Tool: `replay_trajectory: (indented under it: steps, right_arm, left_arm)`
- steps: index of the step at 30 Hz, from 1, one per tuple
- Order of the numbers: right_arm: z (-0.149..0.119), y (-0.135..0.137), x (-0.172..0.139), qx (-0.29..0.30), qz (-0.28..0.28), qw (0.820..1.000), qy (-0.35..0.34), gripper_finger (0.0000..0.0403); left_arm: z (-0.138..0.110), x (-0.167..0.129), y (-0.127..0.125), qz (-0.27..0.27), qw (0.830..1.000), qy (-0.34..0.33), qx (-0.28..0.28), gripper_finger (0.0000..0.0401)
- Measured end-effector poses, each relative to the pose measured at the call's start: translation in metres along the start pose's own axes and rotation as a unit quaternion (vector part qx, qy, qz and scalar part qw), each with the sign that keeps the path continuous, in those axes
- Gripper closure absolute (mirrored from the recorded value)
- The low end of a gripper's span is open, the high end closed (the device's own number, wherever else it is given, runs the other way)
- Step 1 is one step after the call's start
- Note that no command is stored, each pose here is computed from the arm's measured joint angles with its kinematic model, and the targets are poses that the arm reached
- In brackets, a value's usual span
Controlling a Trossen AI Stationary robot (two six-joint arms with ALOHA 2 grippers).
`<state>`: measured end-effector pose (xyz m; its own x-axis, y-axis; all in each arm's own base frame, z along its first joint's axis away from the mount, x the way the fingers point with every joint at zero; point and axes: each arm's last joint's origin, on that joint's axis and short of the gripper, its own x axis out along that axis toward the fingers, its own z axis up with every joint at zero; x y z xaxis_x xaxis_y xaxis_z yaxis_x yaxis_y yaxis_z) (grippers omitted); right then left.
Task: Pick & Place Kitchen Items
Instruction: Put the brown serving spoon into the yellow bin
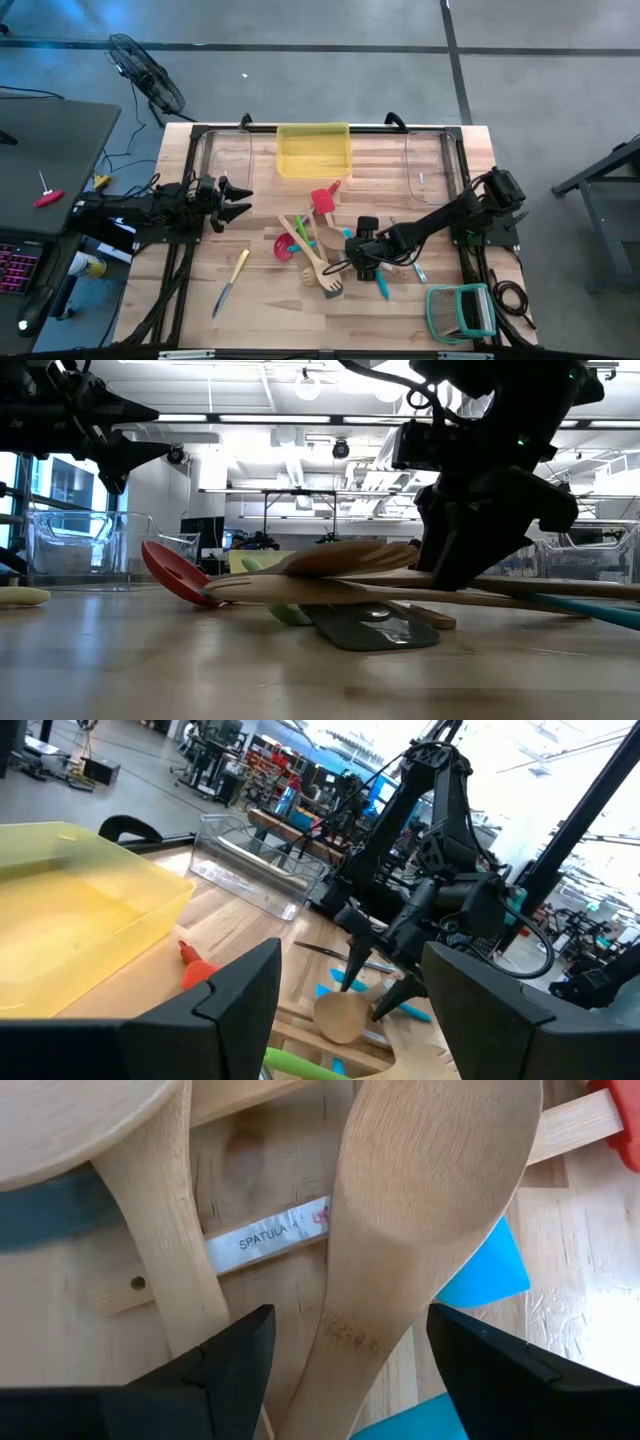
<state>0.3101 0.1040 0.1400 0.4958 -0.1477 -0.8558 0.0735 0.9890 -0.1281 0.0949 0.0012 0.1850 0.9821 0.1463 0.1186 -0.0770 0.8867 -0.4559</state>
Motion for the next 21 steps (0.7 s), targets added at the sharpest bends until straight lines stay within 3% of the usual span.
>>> replay_trajectory:
  steps: [5, 16, 21]
  right_arm:
    - [0.0000, -0.0001, 0.0000, 0.000, 0.000, 1.000, 0.000, 0.0183]
    - [-0.0003, 0.0006, 0.0000, 0.001, 0.013, 1.000, 0.005, 0.0306]
    - [-0.0001, 0.0001, 0.0002, 0.018, 0.013, 1.000, 0.005, 0.0318]
  left_arm:
    - [0.0000, 0.0000, 0.0000, 0.000, 1.000, 0.000, 0.000, 0.0162]
    - [0.0000, 0.0000, -0.0001, -0.001, 1.000, 0.000, -0.001, 0.0162]
    - [0.0000, 0.0000, 0.0000, -0.001, 1.000, 0.000, -0.001, 0.0162]
